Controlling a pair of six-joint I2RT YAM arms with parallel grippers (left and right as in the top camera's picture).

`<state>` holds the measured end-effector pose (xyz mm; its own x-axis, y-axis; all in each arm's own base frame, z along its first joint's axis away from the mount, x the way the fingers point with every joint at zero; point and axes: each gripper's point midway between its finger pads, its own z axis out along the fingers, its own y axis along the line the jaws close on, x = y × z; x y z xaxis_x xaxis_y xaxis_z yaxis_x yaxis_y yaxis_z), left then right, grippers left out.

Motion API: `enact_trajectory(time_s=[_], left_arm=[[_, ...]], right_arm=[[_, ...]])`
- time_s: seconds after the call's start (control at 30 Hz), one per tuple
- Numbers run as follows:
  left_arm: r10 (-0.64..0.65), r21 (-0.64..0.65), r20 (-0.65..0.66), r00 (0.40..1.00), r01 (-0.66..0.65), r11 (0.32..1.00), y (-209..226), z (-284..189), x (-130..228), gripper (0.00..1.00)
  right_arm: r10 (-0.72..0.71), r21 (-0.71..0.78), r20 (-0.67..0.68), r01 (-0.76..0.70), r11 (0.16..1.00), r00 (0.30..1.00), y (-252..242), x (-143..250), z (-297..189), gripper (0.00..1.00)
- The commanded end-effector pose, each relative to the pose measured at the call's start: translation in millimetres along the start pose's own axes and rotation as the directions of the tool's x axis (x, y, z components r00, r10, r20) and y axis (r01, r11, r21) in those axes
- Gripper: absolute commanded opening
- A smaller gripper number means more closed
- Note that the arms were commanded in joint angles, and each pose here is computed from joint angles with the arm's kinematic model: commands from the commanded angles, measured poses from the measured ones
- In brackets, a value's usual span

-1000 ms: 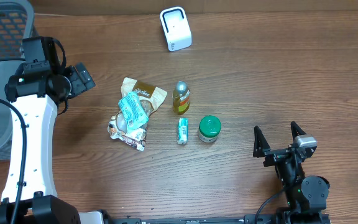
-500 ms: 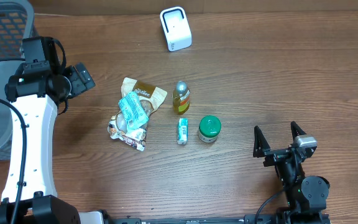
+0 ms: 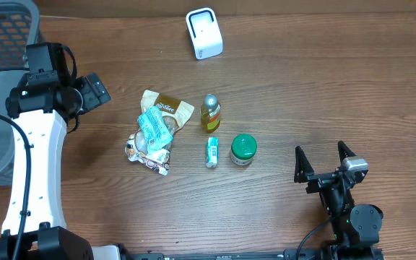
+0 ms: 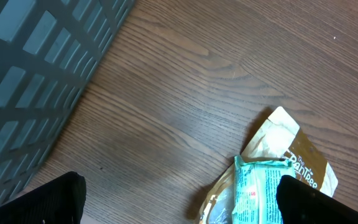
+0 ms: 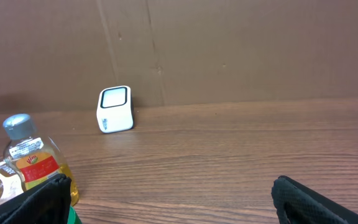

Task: Scan the item barcode

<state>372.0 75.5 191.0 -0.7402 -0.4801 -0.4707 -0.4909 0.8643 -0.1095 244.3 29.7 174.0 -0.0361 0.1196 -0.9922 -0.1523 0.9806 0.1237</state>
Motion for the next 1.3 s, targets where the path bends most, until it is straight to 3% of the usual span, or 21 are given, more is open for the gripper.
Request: enact_trajectory(time_s=[0.0, 0.37, 0.67, 0.8, 0.97, 1.03, 1.13, 1.27], left_arm=[[0.012, 0.006, 0.014, 1.000, -0.012, 1.000, -1, -4, -4, 1.00], [0.012, 0.006, 0.014, 1.000, -0.012, 1.000, -1, -4, -4, 0.99], [0.012, 0.006, 0.014, 1.000, -0.012, 1.000, -1, -4, -4, 1.00], [0.012, 0.006, 0.014, 1.000, -0.012, 1.000, -1, -4, -4, 1.00], [0.012, 0.006, 0.014, 1.000, -0.012, 1.000, -1, -4, -4, 1.00], [0.012, 0.006, 0.014, 1.000, -0.012, 1.000, -1, -4, -4, 0.99], [0.012, 0.006, 0.014, 1.000, -0.012, 1.000, -1, -4, -4, 1.00], [0.012, 0.006, 0.014, 1.000, -0.012, 1.000, -1, -4, -4, 1.00]], right_arm=[[0.000, 0.008, 0.001, 0.000, 1.000, 1.000, -2, 2, 0, 1.00], [0.006, -0.011, -0.001, -0.006, 1.000, 1.000, 2, 3, 0, 1.00], [0.135, -0.072, -0.023, -0.136, 0.988, 0.991, 13, 0, -2, 1.00], [0.134, -0.061, -0.015, -0.134, 0.989, 0.991, 16, -29, -11, 1.00], [0.135, 0.042, 0.003, -0.135, 0.990, 0.991, 12, -121, -34, 1.00], [0.141, 0.054, -0.043, -0.139, 0.989, 0.989, 14, -142, -34, 1.00], [0.202, 0.111, -0.236, -0.180, 0.977, 0.951, 16, -156, -25, 1.00], [0.254, 0.122, -0.549, -0.224, 0.967, 0.796, 29, -131, -1, 1.00]])
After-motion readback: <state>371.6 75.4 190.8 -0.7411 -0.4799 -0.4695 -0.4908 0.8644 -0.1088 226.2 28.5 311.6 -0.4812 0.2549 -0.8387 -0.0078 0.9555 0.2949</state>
